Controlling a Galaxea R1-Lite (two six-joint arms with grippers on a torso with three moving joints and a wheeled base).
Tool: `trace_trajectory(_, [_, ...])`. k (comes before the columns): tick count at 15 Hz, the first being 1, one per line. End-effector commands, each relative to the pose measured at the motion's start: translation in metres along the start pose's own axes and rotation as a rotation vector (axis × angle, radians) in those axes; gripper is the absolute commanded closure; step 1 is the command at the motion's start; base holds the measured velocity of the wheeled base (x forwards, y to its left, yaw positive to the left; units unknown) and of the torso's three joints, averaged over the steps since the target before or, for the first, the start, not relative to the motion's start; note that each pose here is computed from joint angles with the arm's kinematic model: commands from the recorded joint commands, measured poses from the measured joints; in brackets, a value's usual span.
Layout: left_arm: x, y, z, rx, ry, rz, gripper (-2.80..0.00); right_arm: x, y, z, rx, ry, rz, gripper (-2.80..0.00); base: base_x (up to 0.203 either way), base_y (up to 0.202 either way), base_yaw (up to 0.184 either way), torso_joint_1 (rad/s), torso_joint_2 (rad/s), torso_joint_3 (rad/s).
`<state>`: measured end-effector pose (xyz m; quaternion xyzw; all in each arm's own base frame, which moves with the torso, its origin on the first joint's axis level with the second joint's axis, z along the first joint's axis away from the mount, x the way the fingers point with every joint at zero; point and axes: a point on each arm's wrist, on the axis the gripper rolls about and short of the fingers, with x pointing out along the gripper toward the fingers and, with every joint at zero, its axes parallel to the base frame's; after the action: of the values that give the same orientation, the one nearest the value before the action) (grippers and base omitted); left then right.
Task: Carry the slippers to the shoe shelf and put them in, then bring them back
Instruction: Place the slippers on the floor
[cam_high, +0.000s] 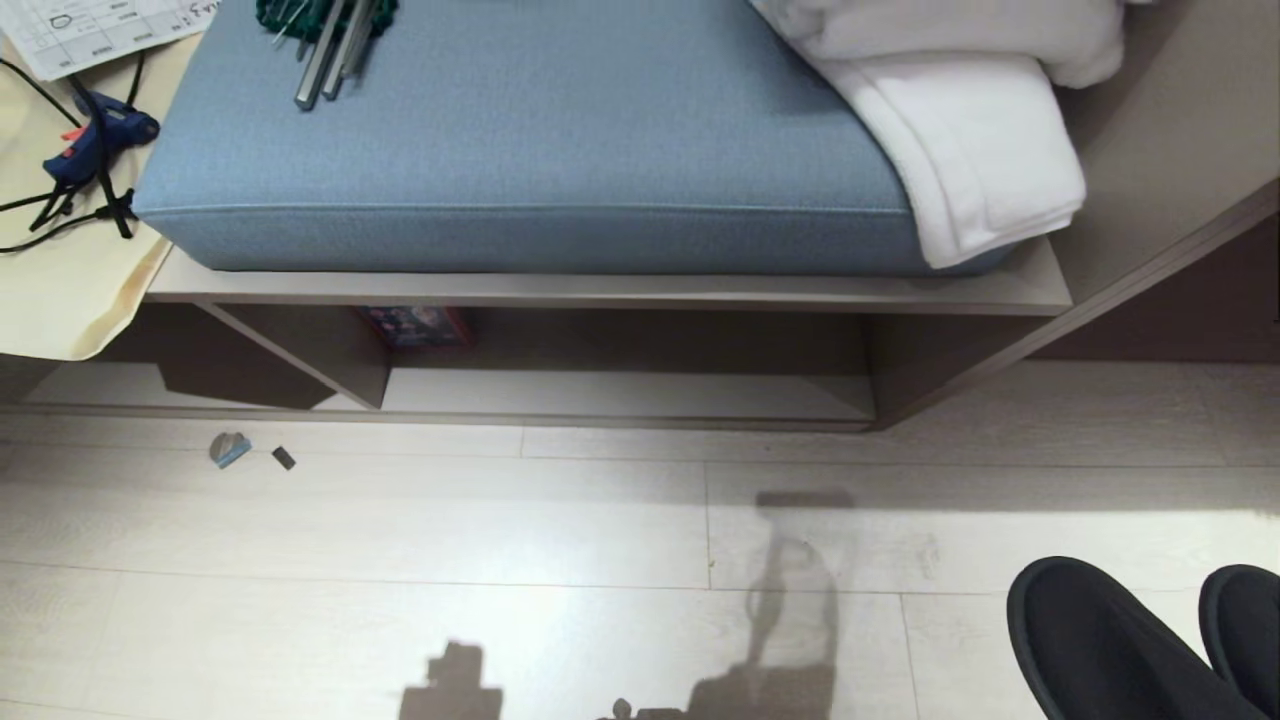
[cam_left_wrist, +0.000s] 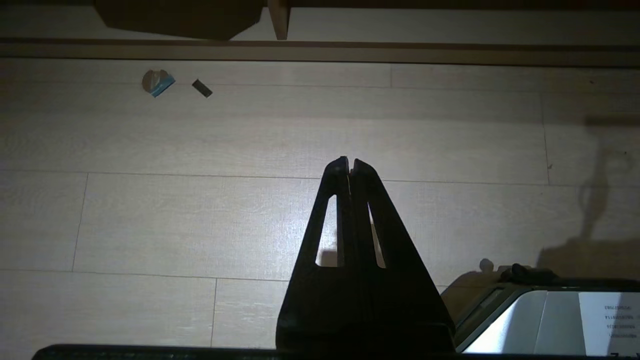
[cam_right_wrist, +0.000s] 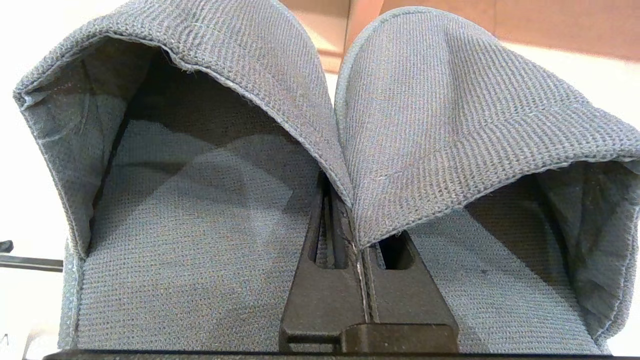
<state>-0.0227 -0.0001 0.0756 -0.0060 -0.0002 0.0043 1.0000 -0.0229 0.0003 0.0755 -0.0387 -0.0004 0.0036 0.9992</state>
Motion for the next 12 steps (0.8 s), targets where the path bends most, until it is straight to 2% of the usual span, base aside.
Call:
trace_trajectory(1, [0.0001,0.0,0.0,-0.002,0.0,0.001,0.0,0.0002,0.0,0.0,-0.001,0.002,0.001,0.0,0.0,0.0,0.0,-0.001,0.0,0.203])
trace_trajectory(12, [0.0001,0.0,0.0001,-0.006,0.0,0.002,0.0,0.0002,0.0,-0.0002,0.005,0.004,-0.001,0.0,0.0,0.0,0.0,0.001,0.0,0.203])
